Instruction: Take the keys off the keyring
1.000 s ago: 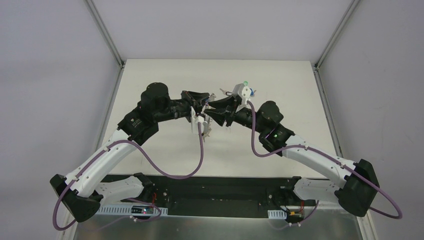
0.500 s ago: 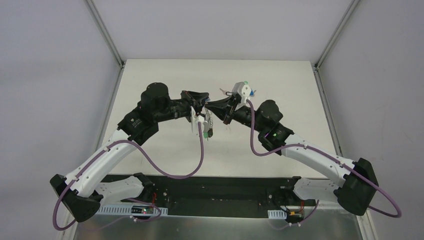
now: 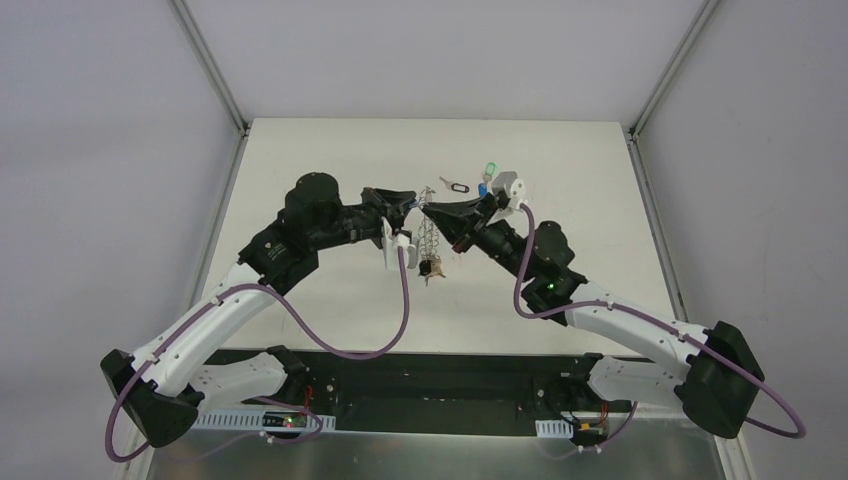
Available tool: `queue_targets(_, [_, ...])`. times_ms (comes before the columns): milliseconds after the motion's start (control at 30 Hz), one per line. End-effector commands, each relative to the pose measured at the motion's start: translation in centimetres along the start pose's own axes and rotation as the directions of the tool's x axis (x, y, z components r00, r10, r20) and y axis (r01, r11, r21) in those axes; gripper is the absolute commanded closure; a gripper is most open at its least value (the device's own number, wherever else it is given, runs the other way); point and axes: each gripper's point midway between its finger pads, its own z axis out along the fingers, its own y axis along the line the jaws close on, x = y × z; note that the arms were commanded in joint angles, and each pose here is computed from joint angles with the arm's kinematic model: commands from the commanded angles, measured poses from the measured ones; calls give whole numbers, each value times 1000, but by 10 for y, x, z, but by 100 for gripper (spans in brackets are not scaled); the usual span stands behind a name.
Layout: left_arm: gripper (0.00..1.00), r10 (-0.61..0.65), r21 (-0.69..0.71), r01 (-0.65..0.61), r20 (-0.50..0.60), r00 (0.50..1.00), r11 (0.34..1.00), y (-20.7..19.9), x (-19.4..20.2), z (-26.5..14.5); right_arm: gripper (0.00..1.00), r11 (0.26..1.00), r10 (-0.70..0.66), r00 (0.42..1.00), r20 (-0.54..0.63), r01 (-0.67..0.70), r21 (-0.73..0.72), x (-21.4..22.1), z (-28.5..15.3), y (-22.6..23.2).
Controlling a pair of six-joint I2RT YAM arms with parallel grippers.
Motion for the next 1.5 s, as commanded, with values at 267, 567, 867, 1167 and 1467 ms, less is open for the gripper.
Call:
queue_targets(267, [100, -59, -8, 60, 21, 998, 998, -22, -6, -15, 100, 951, 117, 912, 394, -217, 222, -85, -22, -40])
queue_targets(567, [100, -44, -32, 45, 16, 999, 999, -13, -8, -20, 53, 984, -12, 997, 76, -2, 179, -34, -19, -26])
queue_targets(867, [100, -17, -5, 17, 42, 999, 1000, -15, -14, -20, 54, 958, -277, 950, -145, 262, -116, 9, -31, 6])
queue_targets(1167, [100, 4, 21, -6, 95, 995, 1000, -13, -25, -18, 55, 917, -384, 904, -189, 350, -191, 19, -17, 3])
queue_targets(1467, [100, 14, 35, -18, 120, 993, 999, -10, -31, -17, 54, 924, -364, 914, -182, 329, -193, 17, -6, 5])
